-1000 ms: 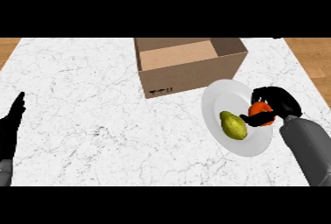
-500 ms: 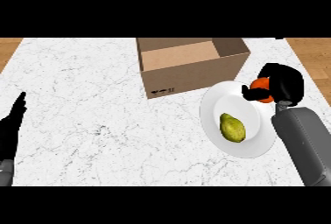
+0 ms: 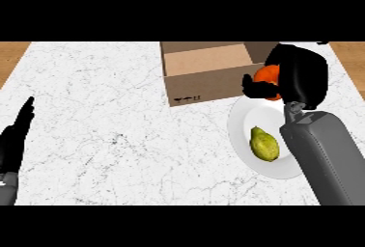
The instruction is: Pick the squash from the plate and place it in the cardboard box
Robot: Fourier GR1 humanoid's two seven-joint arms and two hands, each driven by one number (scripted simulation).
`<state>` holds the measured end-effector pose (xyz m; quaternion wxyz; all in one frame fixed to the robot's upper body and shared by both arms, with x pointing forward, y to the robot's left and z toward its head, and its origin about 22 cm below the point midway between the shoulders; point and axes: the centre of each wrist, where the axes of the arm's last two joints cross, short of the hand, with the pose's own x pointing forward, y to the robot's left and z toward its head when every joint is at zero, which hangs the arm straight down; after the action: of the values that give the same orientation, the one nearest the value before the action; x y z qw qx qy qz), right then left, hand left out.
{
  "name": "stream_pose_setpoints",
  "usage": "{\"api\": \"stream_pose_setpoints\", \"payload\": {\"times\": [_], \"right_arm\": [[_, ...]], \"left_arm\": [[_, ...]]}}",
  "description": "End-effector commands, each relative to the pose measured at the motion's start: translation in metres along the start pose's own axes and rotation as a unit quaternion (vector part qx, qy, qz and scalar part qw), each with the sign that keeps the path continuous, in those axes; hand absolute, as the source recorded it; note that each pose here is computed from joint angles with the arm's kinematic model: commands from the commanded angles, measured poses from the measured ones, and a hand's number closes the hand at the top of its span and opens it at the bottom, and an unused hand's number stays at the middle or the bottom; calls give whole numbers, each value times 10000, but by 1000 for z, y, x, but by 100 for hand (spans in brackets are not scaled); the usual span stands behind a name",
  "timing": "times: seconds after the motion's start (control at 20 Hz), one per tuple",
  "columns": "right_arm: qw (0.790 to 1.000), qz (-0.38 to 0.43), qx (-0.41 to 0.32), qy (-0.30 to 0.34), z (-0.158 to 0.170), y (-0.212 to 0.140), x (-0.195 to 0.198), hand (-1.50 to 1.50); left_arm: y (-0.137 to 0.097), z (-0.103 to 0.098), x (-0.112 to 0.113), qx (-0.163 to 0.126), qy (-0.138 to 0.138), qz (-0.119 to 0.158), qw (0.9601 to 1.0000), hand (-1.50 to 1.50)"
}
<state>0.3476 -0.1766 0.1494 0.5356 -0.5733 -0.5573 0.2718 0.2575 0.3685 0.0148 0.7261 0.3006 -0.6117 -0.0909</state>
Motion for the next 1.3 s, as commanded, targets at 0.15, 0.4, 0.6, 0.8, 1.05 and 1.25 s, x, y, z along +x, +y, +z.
{"api": "stream_pose_setpoints", "payload": {"times": [0.15,0.4,0.6,0.8,1.05,1.25], "right_arm": [[9954,-952,-65,82,-25,-26,42,150],[9911,-1286,-143,325,-63,-35,79,150],[9833,-1692,139,648,-94,-19,61,150],[9819,-1728,130,763,-107,5,56,150],[9819,-1657,138,911,-119,11,62,150],[9848,-1375,192,1041,-125,19,45,150]], "left_arm": [[-19,2,13,-124,-125,50,9998,0],[-3,-21,29,-150,-219,23,9996,0],[-3,-8,26,-221,-222,17,9995,0],[-24,-2,18,-176,-287,-26,9994,0],[-19,-12,29,-279,-389,28,9988,0],[-24,-17,22,-321,-412,45,9986,0]]}}
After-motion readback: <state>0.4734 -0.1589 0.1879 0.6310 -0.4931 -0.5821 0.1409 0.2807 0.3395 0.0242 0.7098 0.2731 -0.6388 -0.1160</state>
